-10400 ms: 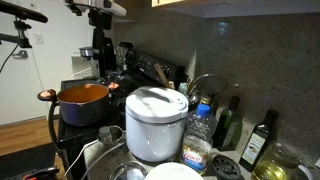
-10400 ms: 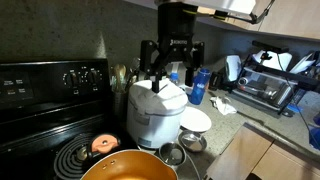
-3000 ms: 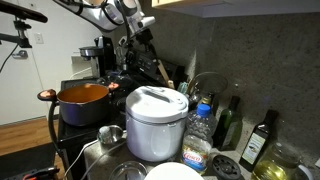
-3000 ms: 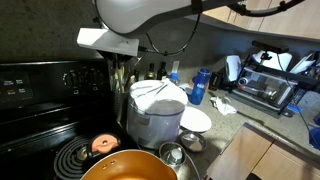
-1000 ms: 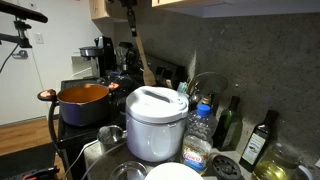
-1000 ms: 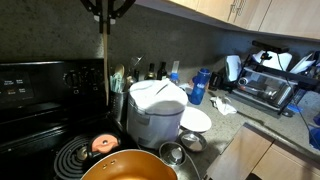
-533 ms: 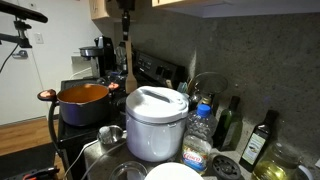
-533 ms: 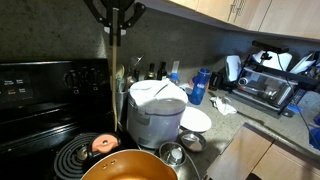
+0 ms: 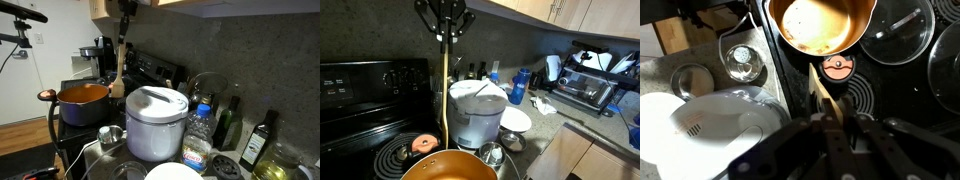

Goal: Use a wooden spoon to mix in the pot then put the spoon back in the utensil holder

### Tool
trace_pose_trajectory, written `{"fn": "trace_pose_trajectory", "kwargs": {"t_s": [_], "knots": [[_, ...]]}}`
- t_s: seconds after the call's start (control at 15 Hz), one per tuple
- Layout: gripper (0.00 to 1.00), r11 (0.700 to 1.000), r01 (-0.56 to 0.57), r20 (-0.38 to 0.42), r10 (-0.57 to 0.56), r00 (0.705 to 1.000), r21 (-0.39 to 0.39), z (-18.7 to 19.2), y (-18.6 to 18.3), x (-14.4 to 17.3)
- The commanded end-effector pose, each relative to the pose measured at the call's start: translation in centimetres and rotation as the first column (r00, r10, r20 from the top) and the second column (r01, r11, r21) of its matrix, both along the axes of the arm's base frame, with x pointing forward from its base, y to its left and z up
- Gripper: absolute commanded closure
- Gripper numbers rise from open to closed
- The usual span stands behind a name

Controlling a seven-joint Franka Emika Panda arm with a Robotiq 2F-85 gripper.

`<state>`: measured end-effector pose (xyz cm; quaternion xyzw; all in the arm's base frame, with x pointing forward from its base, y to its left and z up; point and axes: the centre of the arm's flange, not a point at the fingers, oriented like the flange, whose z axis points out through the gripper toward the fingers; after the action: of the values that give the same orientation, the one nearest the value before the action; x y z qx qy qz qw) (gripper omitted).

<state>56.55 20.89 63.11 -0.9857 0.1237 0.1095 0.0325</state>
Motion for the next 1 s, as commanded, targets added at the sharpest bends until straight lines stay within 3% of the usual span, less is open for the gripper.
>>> {"fn": "trace_pose_trajectory", "kwargs": {"t_s": [0.0, 0.4, 0.93], "knots": [[0.97, 0.999, -0.018, -0.029, 0.019, 0.999, 0.038, 1.6, -0.8, 0.2], [0.97, 0.995, -0.033, -0.028, 0.035, 0.999, 0.089, 2.0, -3.3, -1.8], [0.97, 0.994, 0.041, -0.019, -0.039, 0.999, 0.105, 2.4, -8.0, -4.1]]}}
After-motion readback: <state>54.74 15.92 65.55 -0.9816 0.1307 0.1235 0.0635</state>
